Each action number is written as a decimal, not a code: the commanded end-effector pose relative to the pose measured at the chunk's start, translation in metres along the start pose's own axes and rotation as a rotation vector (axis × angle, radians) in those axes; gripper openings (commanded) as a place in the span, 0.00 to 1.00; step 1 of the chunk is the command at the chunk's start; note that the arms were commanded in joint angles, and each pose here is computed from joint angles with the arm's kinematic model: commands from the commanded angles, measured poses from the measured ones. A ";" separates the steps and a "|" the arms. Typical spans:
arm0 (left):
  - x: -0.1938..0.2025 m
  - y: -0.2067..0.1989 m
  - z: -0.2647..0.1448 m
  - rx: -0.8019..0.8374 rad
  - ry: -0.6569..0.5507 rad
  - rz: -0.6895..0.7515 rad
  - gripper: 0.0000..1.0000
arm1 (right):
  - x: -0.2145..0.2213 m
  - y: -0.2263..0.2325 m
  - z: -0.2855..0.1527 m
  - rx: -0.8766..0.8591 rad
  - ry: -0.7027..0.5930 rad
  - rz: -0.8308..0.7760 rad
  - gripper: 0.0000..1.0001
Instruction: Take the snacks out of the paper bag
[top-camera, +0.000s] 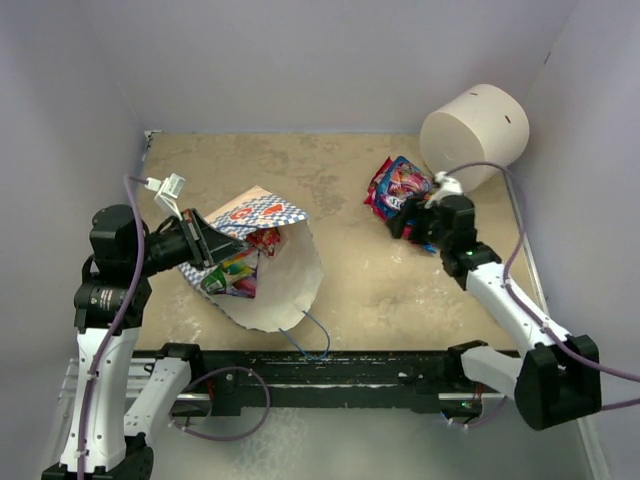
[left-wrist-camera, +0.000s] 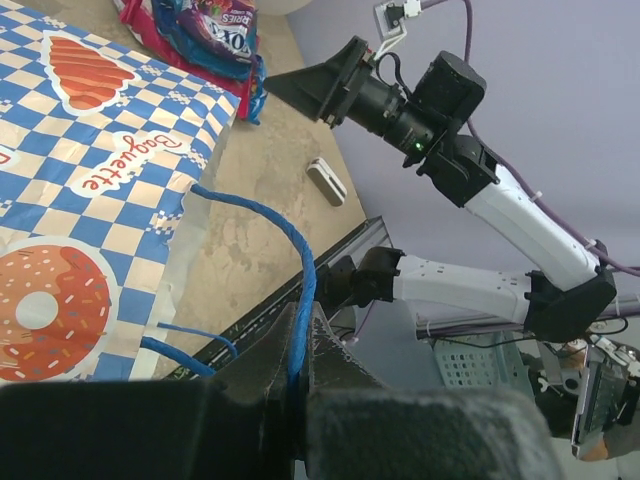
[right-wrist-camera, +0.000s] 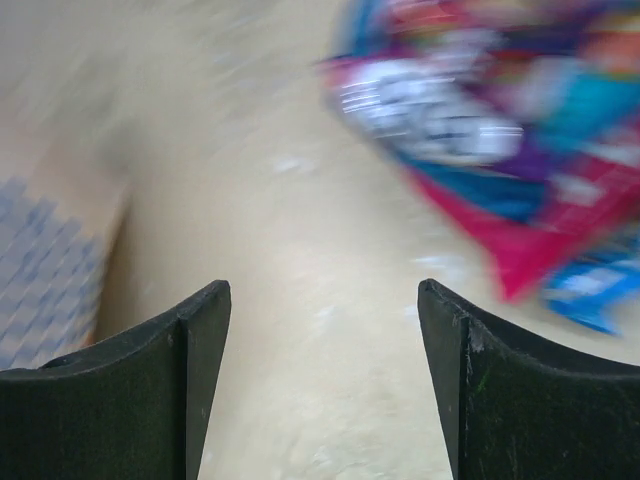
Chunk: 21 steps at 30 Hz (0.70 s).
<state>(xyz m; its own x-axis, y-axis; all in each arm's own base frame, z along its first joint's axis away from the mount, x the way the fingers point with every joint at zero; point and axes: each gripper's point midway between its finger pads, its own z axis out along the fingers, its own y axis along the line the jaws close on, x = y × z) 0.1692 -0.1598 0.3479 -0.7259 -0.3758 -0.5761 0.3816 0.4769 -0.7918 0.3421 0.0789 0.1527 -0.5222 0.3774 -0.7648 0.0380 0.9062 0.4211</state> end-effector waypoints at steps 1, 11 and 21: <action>0.002 -0.006 -0.004 0.016 0.002 0.042 0.00 | 0.012 0.132 -0.041 -0.471 -0.036 -0.366 0.78; 0.007 -0.009 -0.013 -0.006 -0.026 0.039 0.00 | 0.094 0.272 -0.157 -1.151 -0.179 -0.760 0.75; 0.004 -0.011 -0.016 -0.025 -0.067 0.013 0.00 | 0.171 0.348 -0.128 -1.159 -0.343 -0.984 0.71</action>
<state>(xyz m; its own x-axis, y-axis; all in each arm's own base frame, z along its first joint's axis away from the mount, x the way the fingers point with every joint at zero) 0.1526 -0.1545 0.3430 -0.7196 -0.4013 -0.5667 0.3428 0.5044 -0.7925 0.1197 0.4011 0.1858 0.0715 -0.2247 -0.9718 -0.9901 0.1023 -0.0965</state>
